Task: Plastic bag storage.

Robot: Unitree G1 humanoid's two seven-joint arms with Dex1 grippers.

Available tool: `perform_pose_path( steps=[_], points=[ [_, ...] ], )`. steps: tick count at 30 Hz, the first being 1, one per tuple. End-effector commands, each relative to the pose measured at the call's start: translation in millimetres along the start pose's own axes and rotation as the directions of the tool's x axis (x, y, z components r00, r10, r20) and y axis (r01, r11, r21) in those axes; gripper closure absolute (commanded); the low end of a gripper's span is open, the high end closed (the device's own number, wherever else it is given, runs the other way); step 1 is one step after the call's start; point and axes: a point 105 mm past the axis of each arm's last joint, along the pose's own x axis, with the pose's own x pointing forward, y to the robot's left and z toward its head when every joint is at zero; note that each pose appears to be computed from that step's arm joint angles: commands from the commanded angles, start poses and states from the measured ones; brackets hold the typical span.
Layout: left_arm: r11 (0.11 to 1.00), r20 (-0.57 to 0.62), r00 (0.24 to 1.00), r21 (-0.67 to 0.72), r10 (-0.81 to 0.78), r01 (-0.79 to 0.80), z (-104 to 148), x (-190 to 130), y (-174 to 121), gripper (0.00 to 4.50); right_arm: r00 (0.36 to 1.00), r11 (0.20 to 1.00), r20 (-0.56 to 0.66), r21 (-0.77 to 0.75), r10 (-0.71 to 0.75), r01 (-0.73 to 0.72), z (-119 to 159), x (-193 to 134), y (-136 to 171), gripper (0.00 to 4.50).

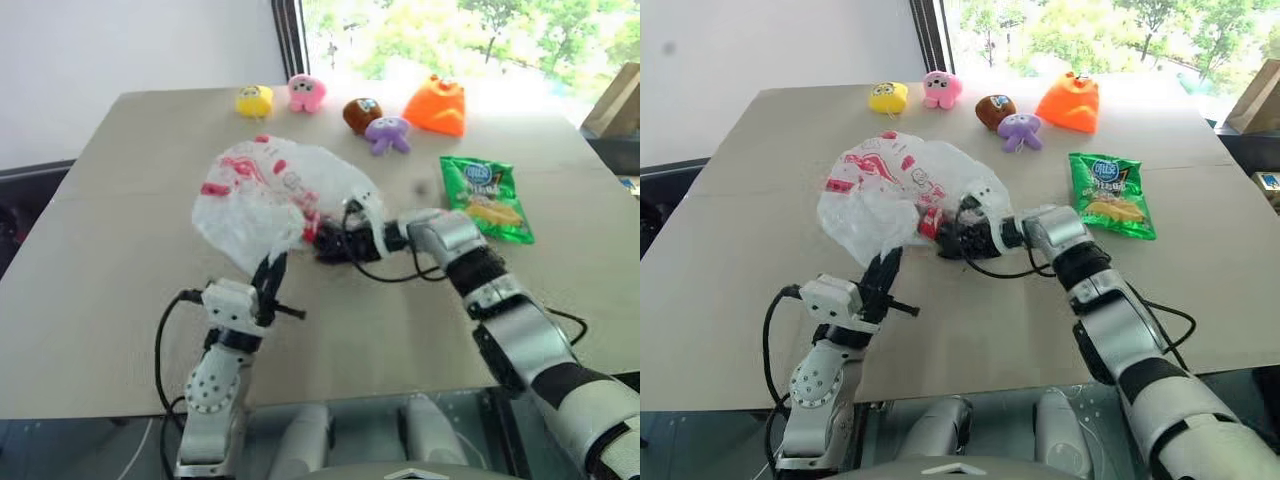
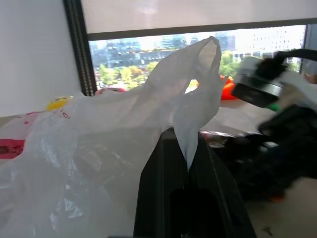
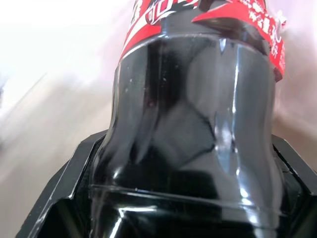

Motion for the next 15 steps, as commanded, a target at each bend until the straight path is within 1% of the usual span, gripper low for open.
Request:
perform_pose_path(
  steps=[1, 4, 6, 8, 9, 10, 13, 14, 15],
  points=[
    [0.999, 0.032, 0.999, -0.003, -0.041, 0.041, 5.2, -7.6, -1.3, 4.50, 0.987, 0.999, 0.152, 0.034, -0.047, 0.042, 34.4, -3.7, -1.4, 1.32],
    [0.998, 0.026, 0.998, -0.006, -0.058, 0.059, 1.5, -11.2, -1.5, 4.50, 0.945, 0.995, 0.315, 0.080, -0.081, 0.059, 61.6, -5.5, -0.3, 1.32],
    [0.999, 0.028, 0.998, -0.006, -0.051, 0.051, 0.0, -11.1, 1.0, 4.50, 0.893, 0.991, 0.432, 0.084, -0.126, 0.099, 80.6, -11.9, -3.7, 1.32],
    [1.000, 0.043, 0.999, -0.016, -0.024, 0.024, 1.0, -8.5, 6.1, 4.50, 0.797, 0.988, 0.584, 0.116, -0.151, 0.102, 106.1, -25.6, -4.7, 1.32],
    [1.000, 0.048, 0.999, -0.020, -0.015, 0.016, 1.5, -7.6, 7.7, 4.50, 0.762, 0.986, 0.627, 0.133, -0.160, 0.097, 113.3, -30.5, -5.2, 1.32],
    [1.000, 0.052, 0.999, -0.017, -0.017, 0.018, 1.7, -6.5, 8.4, 4.50, 0.709, 0.985, 0.686, 0.142, -0.167, 0.094, 123.7, -38.6, -4.9, 1.32],
    [1.000, 0.061, 0.998, -0.009, -0.021, 0.022, 2.4, -2.0, 10.4, 4.50, 0.596, 0.987, 0.786, 0.142, -0.162, 0.080, 141.1, -55.5, -2.0, 1.32],
    [1.000, 0.069, 0.997, -0.009, -0.018, 0.019, 3.6, 0.1, 11.5, 4.50, 0.585, 0.989, 0.798, 0.127, -0.147, 0.075, 142.3, -57.3, 0.6, 1.32],
    [1.000, 0.081, 0.997, -0.010, -0.017, 0.018, 5.9, 2.3, 12.3, 4.50, 0.593, 0.993, 0.797, 0.094, -0.116, 0.068, 140.5, -55.9, 5.4, 1.32]
  ],
)
